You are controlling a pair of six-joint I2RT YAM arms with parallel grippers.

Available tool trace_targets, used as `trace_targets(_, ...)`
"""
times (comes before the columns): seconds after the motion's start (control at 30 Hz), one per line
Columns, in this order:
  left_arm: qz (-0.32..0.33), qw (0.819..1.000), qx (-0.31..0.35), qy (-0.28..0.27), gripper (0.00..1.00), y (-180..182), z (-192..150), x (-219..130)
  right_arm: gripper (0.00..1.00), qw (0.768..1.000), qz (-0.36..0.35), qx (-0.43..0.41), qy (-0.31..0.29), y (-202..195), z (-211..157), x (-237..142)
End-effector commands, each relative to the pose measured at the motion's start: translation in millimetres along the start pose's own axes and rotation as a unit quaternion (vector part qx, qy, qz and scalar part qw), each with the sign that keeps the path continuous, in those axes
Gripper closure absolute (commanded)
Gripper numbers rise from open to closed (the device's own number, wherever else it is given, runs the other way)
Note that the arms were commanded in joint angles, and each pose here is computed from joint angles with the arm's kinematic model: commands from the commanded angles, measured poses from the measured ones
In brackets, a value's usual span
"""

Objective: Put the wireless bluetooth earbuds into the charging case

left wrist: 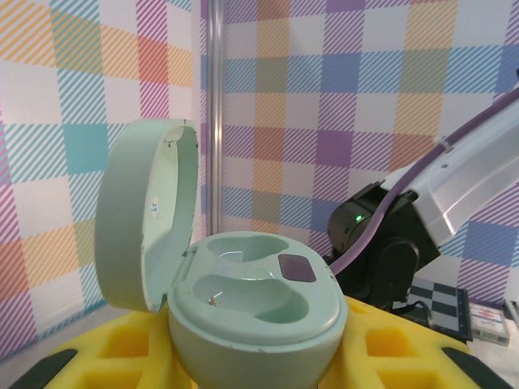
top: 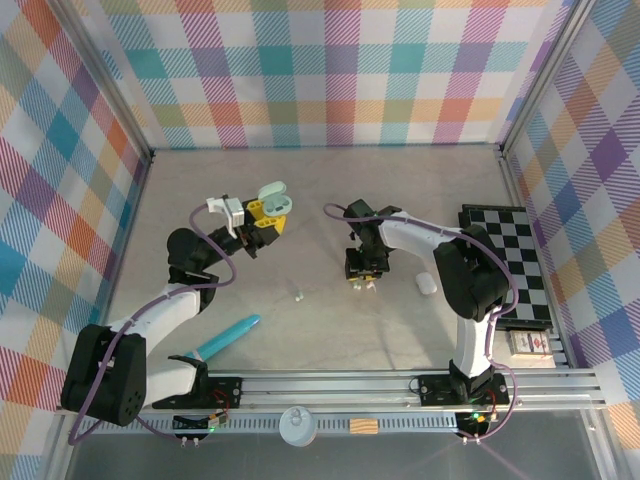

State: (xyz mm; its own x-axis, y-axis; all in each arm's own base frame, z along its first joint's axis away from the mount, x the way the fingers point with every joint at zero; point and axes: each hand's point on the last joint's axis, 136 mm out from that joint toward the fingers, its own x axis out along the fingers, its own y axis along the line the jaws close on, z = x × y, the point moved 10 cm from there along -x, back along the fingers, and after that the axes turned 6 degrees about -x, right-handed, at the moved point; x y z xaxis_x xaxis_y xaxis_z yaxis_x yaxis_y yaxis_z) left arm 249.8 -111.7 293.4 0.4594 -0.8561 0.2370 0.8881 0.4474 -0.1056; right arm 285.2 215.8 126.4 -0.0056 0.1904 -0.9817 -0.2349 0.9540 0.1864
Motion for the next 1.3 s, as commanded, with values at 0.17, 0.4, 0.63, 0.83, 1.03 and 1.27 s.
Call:
trace_targets(0.17, 0.014, 0.999, 0.032, -0.012, 0.68, 5, 12, -8, 0.67, 0.999, -0.045, -0.004, -0.009, 20, -5, -8)
trace_targets(0.4, 0.019, 0.999, 0.037, -0.012, 0.68, 6, 15, -12, 0.71, 0.998, -0.055, -0.004, 0.003, 24, -8, -1)
trace_targets(0.63, 0.017, 0.999, 0.037, -0.012, 0.68, 3, 16, -13, 0.73, 0.998, -0.058, -0.003, 0.005, 25, -5, 4)
trace_targets(0.83, 0.015, 0.999, 0.04, -0.012, 0.68, 1, 19, -14, 0.75, 0.998, -0.058, -0.006, 0.007, 25, -2, 7)
trace_targets(1.03, 0.015, 0.999, 0.039, -0.012, 0.68, 1, 18, -13, 0.8, 0.998, -0.059, -0.009, 0.012, 25, -4, 7)
trace_targets(1.27, 0.015, 0.999, 0.04, -0.012, 0.68, 0, 19, -14, 0.78, 0.998, -0.055, -0.016, 0.018, 25, -6, 7)
